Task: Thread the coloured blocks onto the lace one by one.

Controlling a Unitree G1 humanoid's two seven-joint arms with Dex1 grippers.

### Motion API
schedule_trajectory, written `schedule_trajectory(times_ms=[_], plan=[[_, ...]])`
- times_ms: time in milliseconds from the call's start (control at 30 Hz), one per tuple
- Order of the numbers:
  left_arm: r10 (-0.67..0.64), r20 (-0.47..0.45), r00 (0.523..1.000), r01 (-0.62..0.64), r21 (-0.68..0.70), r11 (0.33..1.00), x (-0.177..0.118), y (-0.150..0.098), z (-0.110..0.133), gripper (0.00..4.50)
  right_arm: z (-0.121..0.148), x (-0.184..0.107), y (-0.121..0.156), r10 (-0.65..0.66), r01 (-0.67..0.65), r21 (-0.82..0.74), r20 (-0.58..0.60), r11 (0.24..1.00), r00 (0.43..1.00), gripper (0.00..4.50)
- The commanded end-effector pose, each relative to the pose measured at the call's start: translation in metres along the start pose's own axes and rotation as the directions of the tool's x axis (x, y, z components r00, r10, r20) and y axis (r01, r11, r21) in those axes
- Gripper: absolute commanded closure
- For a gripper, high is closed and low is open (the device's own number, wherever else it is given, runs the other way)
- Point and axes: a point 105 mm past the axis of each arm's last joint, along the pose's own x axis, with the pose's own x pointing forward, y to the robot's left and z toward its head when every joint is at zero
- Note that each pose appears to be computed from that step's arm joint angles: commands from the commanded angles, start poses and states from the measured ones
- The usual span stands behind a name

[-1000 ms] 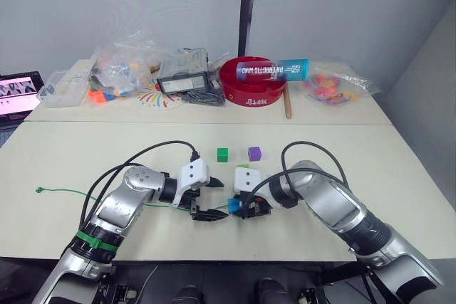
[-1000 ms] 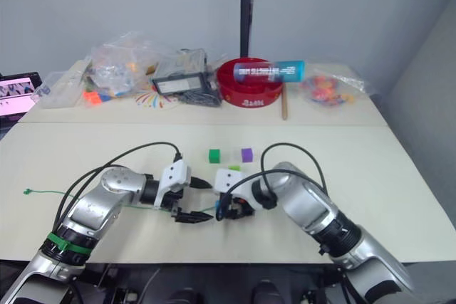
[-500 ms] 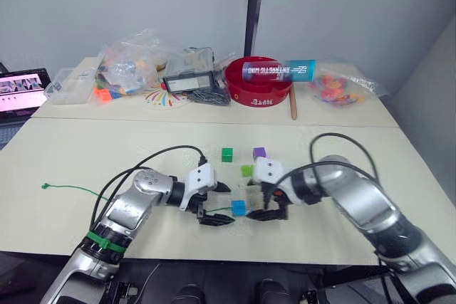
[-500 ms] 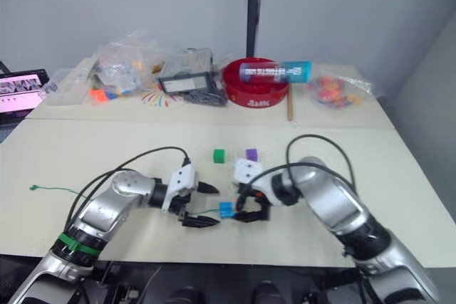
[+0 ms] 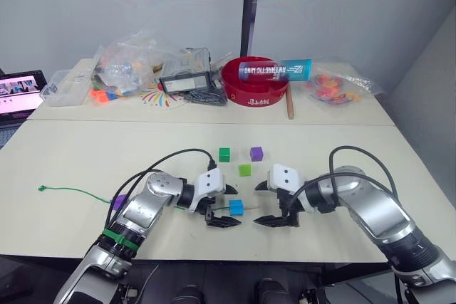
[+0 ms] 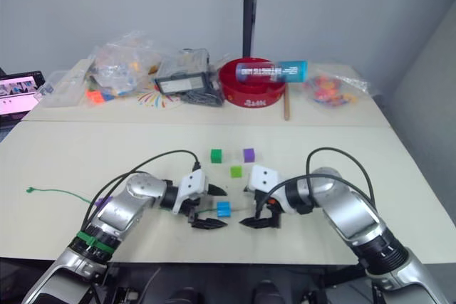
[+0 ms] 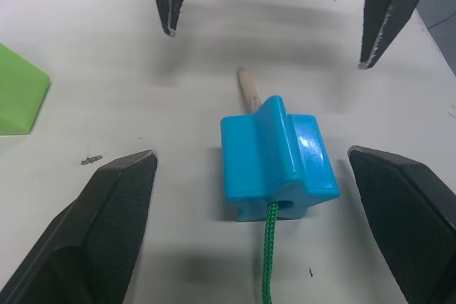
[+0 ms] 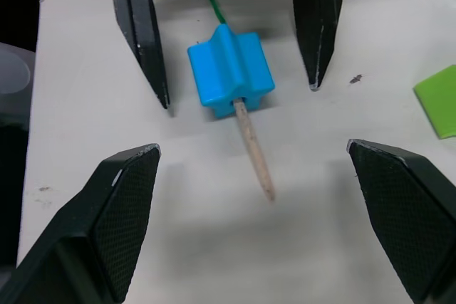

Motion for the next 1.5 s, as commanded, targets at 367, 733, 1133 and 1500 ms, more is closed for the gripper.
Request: schedule_trajectory(times_ms=[367, 733, 1133, 1500], plan=[[-0.031, -0.009, 0.999, 0.031, 0.024, 0.999, 0.005, -0.002, 0.001, 3.13, 0.001, 0.014, -0.005, -0.026, 0.026, -0.018, -0.012, 1.0, 1.0, 0.0], [-0.033, -0.021, 0.999, 0.033, 0.031, 0.999, 0.002, -0.001, 0.0, 3.13, -0.007, 0.021, -0.007, -0.032, 0.031, -0.02, -0.05, 0.999, 0.998, 1.55], [-0.038, -0.022, 0.999, 0.038, 0.033, 0.999, 0.001, -0.002, 0.0, 3.13, -0.001, 0.024, -0.006, -0.022, 0.021, -0.027, -0.036, 0.999, 0.999, 4.5], [0.009, -0.099, 0.995, -0.008, 0.012, 1.0, -0.059, -0.008, -0.021, 3.13, 0.002, 0.025, -0.004, 0.004, -0.006, -0.05, -0.048, 0.999, 0.999, 4.5]])
